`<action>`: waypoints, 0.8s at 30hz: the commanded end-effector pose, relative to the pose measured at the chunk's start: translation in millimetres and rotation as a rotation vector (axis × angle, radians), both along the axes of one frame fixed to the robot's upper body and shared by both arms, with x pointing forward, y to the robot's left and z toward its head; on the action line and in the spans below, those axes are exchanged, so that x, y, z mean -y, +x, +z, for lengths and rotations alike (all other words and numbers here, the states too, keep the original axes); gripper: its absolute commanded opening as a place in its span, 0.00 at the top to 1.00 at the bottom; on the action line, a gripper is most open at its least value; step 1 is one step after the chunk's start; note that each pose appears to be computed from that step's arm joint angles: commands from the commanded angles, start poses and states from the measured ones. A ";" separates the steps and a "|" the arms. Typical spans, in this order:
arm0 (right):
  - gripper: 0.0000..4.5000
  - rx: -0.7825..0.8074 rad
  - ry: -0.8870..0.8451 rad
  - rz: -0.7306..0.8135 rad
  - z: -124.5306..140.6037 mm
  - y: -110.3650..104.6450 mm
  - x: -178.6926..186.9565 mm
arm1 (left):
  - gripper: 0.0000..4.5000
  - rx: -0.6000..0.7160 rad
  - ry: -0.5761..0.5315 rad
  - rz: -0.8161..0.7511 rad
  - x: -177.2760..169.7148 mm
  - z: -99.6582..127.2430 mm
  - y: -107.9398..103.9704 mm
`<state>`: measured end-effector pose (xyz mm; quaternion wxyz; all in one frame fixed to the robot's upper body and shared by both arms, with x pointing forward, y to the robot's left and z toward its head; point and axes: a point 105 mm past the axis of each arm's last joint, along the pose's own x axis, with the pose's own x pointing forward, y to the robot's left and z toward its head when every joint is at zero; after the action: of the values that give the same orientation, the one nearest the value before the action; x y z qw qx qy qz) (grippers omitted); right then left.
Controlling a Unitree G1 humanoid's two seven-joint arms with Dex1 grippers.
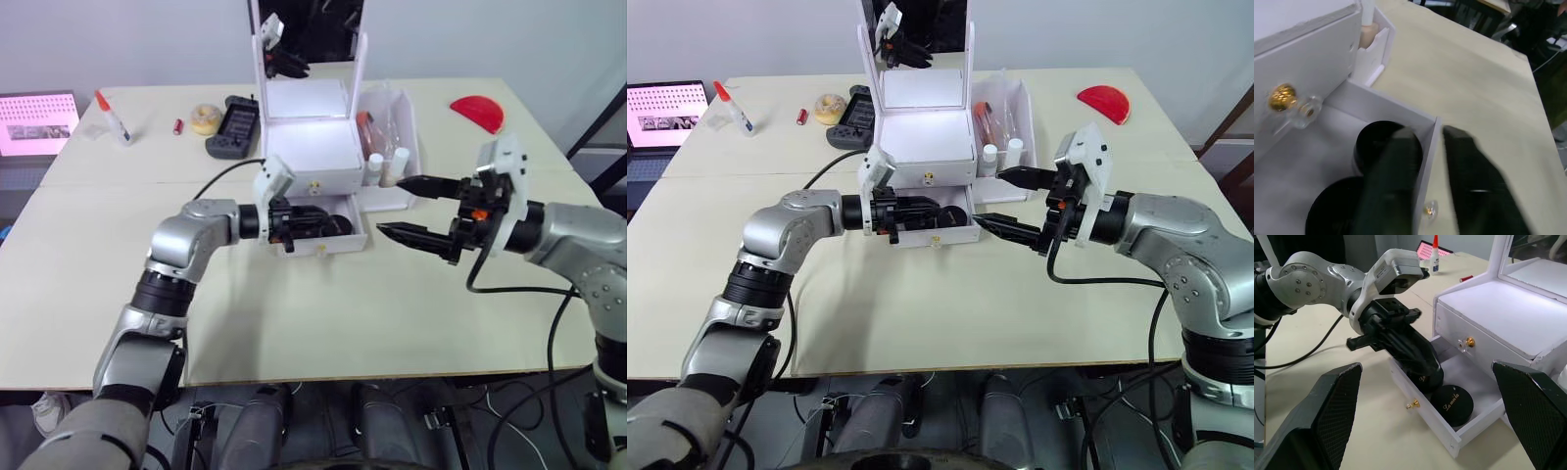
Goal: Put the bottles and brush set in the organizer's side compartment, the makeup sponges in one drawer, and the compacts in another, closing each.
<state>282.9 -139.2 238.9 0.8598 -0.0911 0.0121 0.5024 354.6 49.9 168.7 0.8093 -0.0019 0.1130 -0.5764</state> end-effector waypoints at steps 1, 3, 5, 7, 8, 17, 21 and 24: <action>0.00 0.057 0.011 0.014 12.4 -5.5 -1.6 | 0.99 0.064 0.018 -0.014 9.0 9.2 3.0; 0.00 0.057 0.013 0.014 12.1 -5.6 -2.2 | 0.99 0.068 0.028 -0.010 13.5 6.7 5.8; 0.00 0.056 0.015 0.015 11.7 -5.7 -3.0 | 0.99 0.078 0.052 0.002 18.3 2.6 10.7; 0.00 0.055 0.018 0.016 11.5 -5.9 -3.6 | 0.99 0.083 0.074 0.002 23.7 -2.6 13.8; 0.00 0.055 0.017 0.016 11.5 -6.0 -3.8 | 0.99 0.087 0.099 0.007 25.7 -7.1 16.1; 0.00 0.054 0.020 0.022 11.3 -6.9 -5.6 | 0.99 0.101 0.177 0.070 33.4 -19.5 32.3; 0.00 0.055 0.022 0.022 11.7 -6.7 -6.2 | 0.99 0.098 0.214 0.081 31.4 -24.2 35.0; 0.00 0.054 0.022 0.022 12.0 -6.8 -6.2 | 0.99 0.106 0.209 0.075 28.8 -20.6 34.3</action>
<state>282.3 -137.0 239.0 0.8611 -0.0855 0.0084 0.5011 385.5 17.6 140.5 0.8268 0.0915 0.1407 -0.5369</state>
